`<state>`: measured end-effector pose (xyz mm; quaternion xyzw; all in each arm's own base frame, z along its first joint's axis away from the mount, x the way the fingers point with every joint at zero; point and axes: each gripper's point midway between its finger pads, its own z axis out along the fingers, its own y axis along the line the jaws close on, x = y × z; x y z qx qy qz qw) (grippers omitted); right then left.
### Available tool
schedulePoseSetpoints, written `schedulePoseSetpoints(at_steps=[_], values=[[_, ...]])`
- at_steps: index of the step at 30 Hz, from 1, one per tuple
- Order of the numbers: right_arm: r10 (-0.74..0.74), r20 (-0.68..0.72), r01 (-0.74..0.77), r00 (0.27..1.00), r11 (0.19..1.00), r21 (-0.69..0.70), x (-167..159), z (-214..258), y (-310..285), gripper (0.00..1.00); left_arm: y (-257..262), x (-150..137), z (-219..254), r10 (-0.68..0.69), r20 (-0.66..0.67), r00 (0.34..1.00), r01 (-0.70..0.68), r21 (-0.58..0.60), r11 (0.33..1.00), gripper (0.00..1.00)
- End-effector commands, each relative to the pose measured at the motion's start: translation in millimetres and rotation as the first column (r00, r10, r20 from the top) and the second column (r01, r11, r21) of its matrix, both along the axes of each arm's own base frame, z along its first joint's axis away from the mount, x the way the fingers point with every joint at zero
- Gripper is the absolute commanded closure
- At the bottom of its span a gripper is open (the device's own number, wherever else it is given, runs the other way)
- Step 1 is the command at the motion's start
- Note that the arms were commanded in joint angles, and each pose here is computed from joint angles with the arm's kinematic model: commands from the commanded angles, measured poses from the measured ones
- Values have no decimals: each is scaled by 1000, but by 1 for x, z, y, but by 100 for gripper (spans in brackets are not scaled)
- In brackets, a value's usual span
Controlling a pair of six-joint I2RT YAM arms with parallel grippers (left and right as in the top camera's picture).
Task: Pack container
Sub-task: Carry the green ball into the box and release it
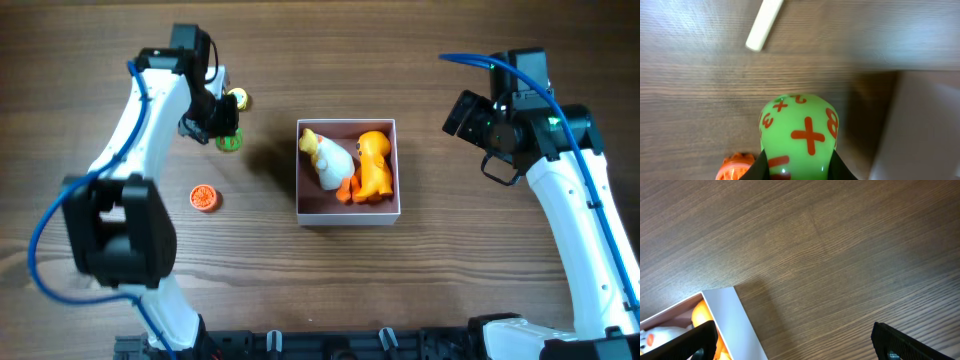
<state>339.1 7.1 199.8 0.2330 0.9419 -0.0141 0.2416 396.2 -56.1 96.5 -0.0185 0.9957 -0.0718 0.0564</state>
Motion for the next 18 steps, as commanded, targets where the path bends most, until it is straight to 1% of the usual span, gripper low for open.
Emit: schedulePoseSetpoints(at_steps=[1,3,6,9,12,17,18], values=[[-1,1,1,1000,1000,-19,1,0,-3,0,-33,-3,75,-54,176,983,65,-54,996,96],[-1,1,1,1000,1000,-19,1,0,-3,0,-53,-15,98,-85,224,971,103,-69,992,96],[-1,1,1,1000,1000,-19,1,0,-3,0,-85,-33,126,-162,291,943,197,-93,976,96],[-1,1,1,1000,1000,-20,1,0,-3,0,-128,-61,147,-272,345,898,326,-108,939,96],[-1,1,1,1000,1000,-19,1,0,-3,0,-166,-82,150,-372,361,855,433,-104,895,96],[-1,1,1,1000,1000,-19,1,0,-3,0,-202,-105,136,-481,338,809,527,-56,848,96],[-2,1,2,1000,1000,-19,1,0,-3,0,-211,-114,129,-510,319,799,553,-55,831,96]])
